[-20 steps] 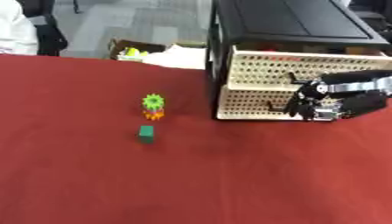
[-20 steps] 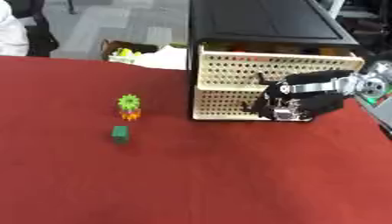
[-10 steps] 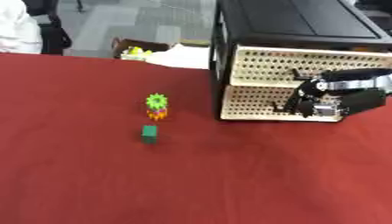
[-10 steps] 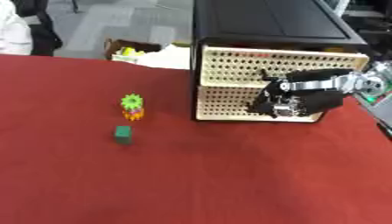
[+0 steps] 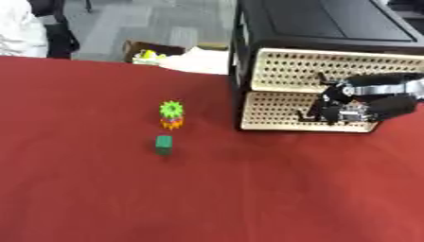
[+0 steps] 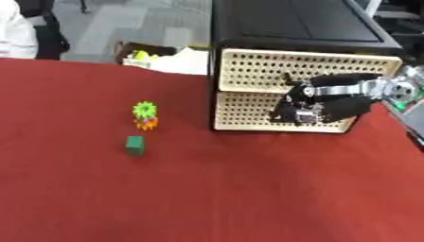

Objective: Pick up objects from table and place into drawer.

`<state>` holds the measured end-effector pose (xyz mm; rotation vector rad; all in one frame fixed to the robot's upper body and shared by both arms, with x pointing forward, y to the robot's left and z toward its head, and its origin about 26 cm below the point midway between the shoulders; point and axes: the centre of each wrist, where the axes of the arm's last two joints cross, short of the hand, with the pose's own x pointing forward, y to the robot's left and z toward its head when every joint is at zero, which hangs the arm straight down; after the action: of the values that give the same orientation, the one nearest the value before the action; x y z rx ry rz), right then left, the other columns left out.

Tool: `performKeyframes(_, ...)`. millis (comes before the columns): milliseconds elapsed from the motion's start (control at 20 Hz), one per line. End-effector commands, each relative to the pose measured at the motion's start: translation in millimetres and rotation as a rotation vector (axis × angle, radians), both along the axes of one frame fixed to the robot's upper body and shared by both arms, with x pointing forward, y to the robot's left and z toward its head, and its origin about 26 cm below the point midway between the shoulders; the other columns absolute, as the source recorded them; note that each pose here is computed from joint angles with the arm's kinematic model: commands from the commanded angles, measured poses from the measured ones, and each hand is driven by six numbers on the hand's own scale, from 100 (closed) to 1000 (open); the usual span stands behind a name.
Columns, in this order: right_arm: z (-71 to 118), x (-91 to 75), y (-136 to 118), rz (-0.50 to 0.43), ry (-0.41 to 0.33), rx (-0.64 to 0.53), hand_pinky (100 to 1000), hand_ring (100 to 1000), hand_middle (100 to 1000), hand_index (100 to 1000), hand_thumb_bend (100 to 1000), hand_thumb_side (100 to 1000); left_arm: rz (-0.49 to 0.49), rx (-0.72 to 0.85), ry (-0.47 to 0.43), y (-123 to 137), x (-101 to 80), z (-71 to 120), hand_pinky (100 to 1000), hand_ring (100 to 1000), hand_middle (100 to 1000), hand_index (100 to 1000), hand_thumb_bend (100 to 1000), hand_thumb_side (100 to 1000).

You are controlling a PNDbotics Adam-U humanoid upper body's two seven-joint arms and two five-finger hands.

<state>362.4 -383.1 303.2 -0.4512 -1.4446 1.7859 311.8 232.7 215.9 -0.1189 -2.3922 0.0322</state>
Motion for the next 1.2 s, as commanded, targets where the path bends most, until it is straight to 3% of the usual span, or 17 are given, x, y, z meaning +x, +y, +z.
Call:
performKeyframes(50,11.3,-8.3,-4,-0.002,-0.03,-0.054,450,616,680,848,100,1000,0.003,0.001,-0.027,1,-2.7,6.7,612,612,606,794,100,1000)
performKeyframes(750,-18.2,-42.6,11,0.089,0.029,-0.178,451,623,681,841,100,1000,0.002,-0.016,-0.012,3,-3.4,3.5,612,614,607,796,100,1000)
performKeyframes(950,-18.9,-60.3,20,0.133,-0.002,-0.114,459,621,679,821,100,1000,0.007,-0.026,-0.014,5,-3.5,3.2,612,615,608,795,100,1000)
performKeyframes(1200,-15.7,-84.0,37,0.245,-0.087,0.108,507,650,691,816,100,1000,0.015,-0.037,-0.012,6,-3.7,2.1,612,616,608,796,100,1000)
